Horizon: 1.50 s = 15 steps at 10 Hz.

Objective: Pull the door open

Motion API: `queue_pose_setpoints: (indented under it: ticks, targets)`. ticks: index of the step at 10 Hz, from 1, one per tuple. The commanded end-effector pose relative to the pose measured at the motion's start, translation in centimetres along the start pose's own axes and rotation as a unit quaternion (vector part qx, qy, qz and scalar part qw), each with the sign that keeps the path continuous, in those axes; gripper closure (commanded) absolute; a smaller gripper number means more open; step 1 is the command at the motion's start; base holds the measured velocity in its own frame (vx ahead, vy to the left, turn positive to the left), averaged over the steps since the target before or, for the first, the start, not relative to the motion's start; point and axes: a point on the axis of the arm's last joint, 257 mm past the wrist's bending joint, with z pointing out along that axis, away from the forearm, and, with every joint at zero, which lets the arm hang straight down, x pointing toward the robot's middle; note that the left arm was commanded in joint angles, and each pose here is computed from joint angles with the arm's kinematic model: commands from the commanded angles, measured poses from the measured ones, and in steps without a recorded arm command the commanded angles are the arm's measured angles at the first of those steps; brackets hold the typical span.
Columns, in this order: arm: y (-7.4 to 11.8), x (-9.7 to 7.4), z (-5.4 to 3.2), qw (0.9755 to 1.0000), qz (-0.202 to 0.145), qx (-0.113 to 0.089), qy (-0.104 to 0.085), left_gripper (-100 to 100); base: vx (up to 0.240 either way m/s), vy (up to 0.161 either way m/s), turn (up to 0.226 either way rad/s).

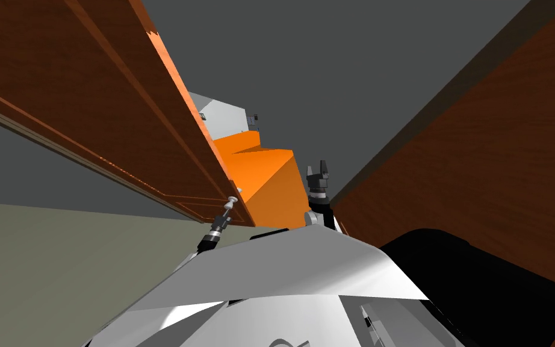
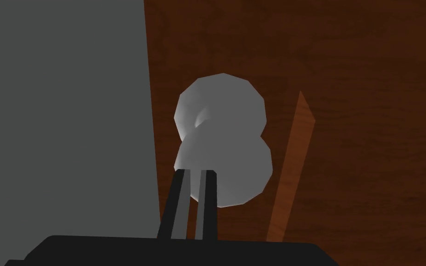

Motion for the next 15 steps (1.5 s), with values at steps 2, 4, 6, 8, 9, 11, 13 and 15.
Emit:
queue_pose_setpoints:
  ticks: [2, 4, 6, 8, 9, 11, 13, 15]
  targets:
    - [0.2, -0.3, -0.41, 1.0, 0.003, 0.007, -0.003, -100, -0.177, 0.038, 0.029]
    - [0.3, -0.6, -0.74, 0.9999, 0.006, 0.012, -0.005, -100, -0.19, 0.095, 0.034]
    - [0.3, -0.6, -0.83, 0.9999, 0.006, 0.013, -0.005, -100, -0.129, 0.057, 0.021]
    - [-0.5, -0.6, -0.23, 0.9998, 0.006, 0.02, -0.006, -100, 0.153, -0.06, 0.063]
    - [-1.0, -0.6, 0.16, 0.9996, 0.006, 0.025, -0.007, -100, 0.207, -0.102, 0.062]
    - [-2.1, -0.6, 1.05, 0.9993, 0.006, 0.036, -0.008, -100, 0.178, -0.111, 0.102]
    - [-3.4, -0.6, 2.02, 0.9988, 0.006, 0.049, -0.01, -100, 0.206, -0.052, 0.141]
    - [-3.7, -0.6, 2.27, 0.9986, 0.006, 0.052, -0.011, -100, 0.16, 0.032, 0.113]
